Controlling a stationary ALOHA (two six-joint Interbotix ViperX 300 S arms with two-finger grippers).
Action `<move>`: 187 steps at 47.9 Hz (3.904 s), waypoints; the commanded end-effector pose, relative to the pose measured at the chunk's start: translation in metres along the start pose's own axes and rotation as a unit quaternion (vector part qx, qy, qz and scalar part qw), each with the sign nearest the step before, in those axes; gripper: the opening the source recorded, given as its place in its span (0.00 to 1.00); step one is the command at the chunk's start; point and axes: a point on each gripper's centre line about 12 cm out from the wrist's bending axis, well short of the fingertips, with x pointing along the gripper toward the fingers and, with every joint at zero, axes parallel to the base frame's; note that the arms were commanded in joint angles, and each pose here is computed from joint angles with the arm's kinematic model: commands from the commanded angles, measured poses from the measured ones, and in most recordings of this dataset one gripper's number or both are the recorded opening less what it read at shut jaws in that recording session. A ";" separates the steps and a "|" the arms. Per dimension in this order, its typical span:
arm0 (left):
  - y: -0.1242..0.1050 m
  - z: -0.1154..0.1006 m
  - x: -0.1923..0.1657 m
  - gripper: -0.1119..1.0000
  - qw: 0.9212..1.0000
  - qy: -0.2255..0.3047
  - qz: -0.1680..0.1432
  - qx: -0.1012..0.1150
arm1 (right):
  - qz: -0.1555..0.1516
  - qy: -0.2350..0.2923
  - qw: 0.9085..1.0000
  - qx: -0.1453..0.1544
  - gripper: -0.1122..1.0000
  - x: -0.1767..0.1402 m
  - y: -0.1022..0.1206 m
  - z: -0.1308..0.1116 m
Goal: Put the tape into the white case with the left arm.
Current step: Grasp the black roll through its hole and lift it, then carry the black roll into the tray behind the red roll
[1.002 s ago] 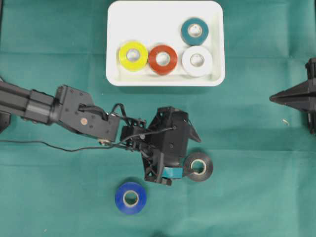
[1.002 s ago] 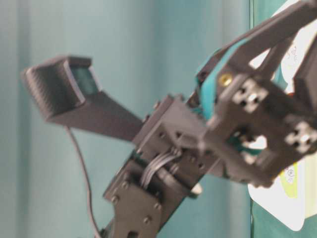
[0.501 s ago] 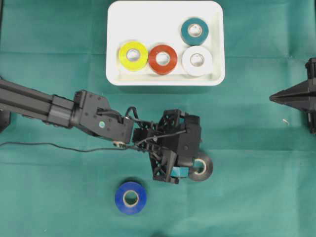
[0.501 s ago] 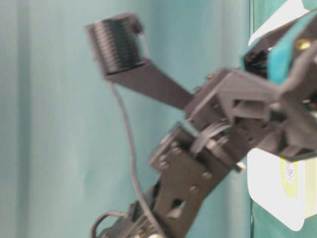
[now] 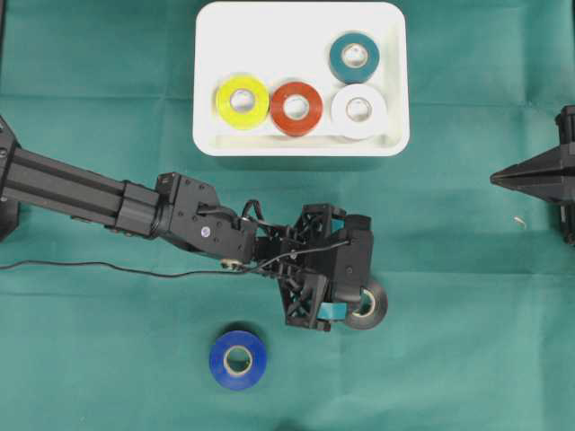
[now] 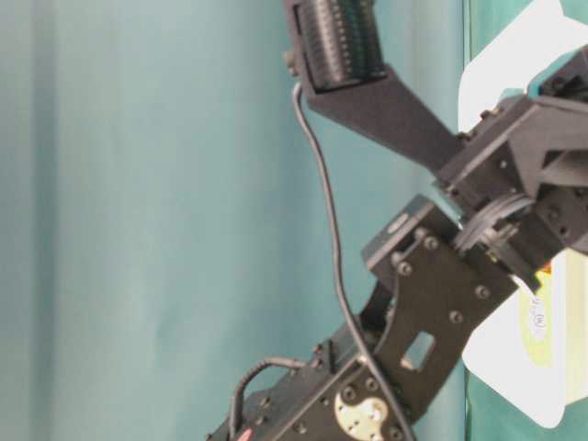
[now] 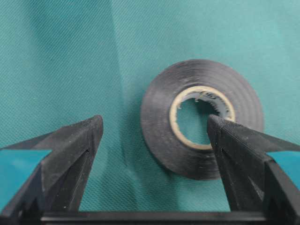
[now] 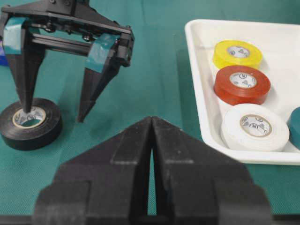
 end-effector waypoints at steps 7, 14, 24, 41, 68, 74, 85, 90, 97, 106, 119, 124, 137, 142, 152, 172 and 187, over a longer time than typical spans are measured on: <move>0.011 0.014 0.002 0.91 1.000 -0.018 0.008 -0.008 | 0.000 -0.008 1.000 0.000 0.02 0.001 0.001 0.007; 0.012 0.013 0.008 0.91 1.000 -0.017 0.009 -0.009 | 0.000 -0.008 1.000 0.000 0.02 0.001 0.001 0.007; 0.012 0.010 0.011 0.90 1.000 -0.013 0.009 -0.009 | 0.000 -0.005 1.000 0.000 0.02 0.001 0.000 0.005; 0.010 0.005 0.009 0.34 1.000 -0.001 0.008 -0.007 | 0.000 -0.005 1.000 0.000 0.02 0.001 0.000 0.005; 0.000 0.032 -0.039 0.34 1.000 -0.031 0.000 0.004 | 0.000 -0.003 1.000 0.000 0.02 0.001 0.000 0.003; -0.008 0.048 -0.069 0.34 0.998 -0.056 -0.008 0.010 | 0.000 -0.003 1.000 0.000 0.02 0.001 0.000 0.003; -0.013 0.059 -0.112 0.34 0.996 -0.084 -0.013 0.012 | 0.000 -0.002 1.000 0.000 0.02 0.001 0.000 0.002; -0.014 0.059 -0.125 0.34 0.996 -0.085 -0.014 0.012 | 0.000 -0.002 1.000 0.000 0.02 0.001 0.000 0.002; -0.014 0.063 -0.138 0.34 0.997 -0.081 -0.015 0.012 | 0.000 -0.003 1.000 0.000 0.02 0.001 0.000 0.003; -0.014 0.064 -0.142 0.34 0.997 -0.080 -0.015 0.014 | 0.000 -0.002 1.000 0.000 0.02 0.001 0.000 0.002; 0.002 0.055 -0.140 0.34 0.998 -0.066 0.001 0.006 | 0.000 -0.002 1.000 0.000 0.02 0.001 0.000 0.002; 0.018 0.048 -0.141 0.34 0.998 -0.057 0.016 -0.005 | 0.000 -0.002 1.000 0.000 0.02 0.001 0.000 0.002; 0.075 0.025 -0.146 0.34 0.996 -0.038 0.071 -0.022 | 0.000 -0.003 1.000 0.000 0.02 0.001 0.000 0.003; 0.094 0.018 -0.146 0.34 0.995 -0.029 0.090 -0.017 | 0.000 -0.004 1.000 0.000 0.02 0.001 0.000 0.004; 0.125 0.003 -0.147 0.34 0.993 -0.010 0.119 0.004 | 0.000 -0.002 1.000 0.000 0.02 0.001 0.000 0.002; 0.176 -0.014 -0.148 0.34 0.982 -0.026 0.178 0.051 | 0.000 -0.005 1.000 0.000 0.02 0.001 0.000 0.004; 0.223 -0.031 -0.149 0.34 0.973 -0.026 0.225 0.043 | 0.000 -0.002 1.000 0.000 0.02 0.001 0.000 0.002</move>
